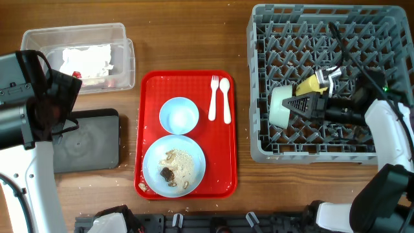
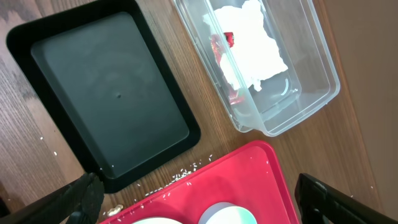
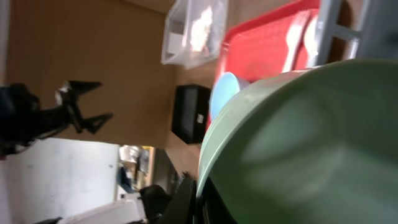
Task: Sort waste into correct bins and load items into the dishwasher rack
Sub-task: 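Lift the pale-green bowl and carry it into the grey rack, then lower the pale-green bowl upside down into the rack and release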
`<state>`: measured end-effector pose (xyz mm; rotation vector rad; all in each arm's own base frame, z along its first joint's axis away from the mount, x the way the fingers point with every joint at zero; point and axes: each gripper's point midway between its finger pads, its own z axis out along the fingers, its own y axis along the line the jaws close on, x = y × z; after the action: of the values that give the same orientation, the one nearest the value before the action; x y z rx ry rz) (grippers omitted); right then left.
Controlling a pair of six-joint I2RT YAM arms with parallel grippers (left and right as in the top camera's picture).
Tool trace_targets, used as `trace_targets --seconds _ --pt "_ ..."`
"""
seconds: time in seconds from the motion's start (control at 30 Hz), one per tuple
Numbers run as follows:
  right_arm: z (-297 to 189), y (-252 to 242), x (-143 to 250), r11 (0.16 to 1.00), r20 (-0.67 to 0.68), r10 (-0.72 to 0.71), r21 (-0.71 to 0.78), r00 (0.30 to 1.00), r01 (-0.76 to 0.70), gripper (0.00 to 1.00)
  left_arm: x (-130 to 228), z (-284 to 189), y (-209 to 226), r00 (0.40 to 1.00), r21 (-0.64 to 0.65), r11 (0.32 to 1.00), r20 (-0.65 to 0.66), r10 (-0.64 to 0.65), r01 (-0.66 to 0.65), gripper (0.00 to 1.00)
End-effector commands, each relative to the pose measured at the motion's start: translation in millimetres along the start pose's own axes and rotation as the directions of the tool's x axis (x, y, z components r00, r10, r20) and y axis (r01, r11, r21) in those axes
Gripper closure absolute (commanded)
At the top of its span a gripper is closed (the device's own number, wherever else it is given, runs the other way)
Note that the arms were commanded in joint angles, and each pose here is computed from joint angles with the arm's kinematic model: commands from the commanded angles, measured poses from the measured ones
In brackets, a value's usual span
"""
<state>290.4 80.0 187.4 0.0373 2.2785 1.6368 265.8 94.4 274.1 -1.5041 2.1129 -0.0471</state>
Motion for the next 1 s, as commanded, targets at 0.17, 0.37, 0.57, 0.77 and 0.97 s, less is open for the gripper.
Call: trace_targets --seconds 0.17,0.37,0.57,0.77,0.97 --pt "-1 30 -10 0.979 0.054 0.024 -0.203 0.998 -0.012 0.96 -4 -2 2 1.000 -0.002 1.000 0.017 -0.022 0.022 0.00" --pt "16 28 -10 0.985 0.000 -0.007 -0.175 1.000 0.007 0.96 -4 -2 2 1.000 -0.002 1.000 0.017 -0.022 0.022 0.00" --pt "36 14 -12 0.998 -0.049 -0.001 -0.068 0.999 -0.003 0.96 -4 -2 2 1.000 -0.002 1.000 0.017 -0.022 0.022 0.00" --pt "35 14 -26 0.998 -0.017 -0.006 -0.067 1.000 0.005 0.96 -4 -2 2 1.000 -0.002 1.000 0.017 -0.022 0.022 0.00" --pt "36 2 -24 1.000 -0.018 0.022 0.001 1.000 -0.022 0.96 -4 -2 2 1.000 -0.002 1.000 0.017 -0.022 0.022 0.00"
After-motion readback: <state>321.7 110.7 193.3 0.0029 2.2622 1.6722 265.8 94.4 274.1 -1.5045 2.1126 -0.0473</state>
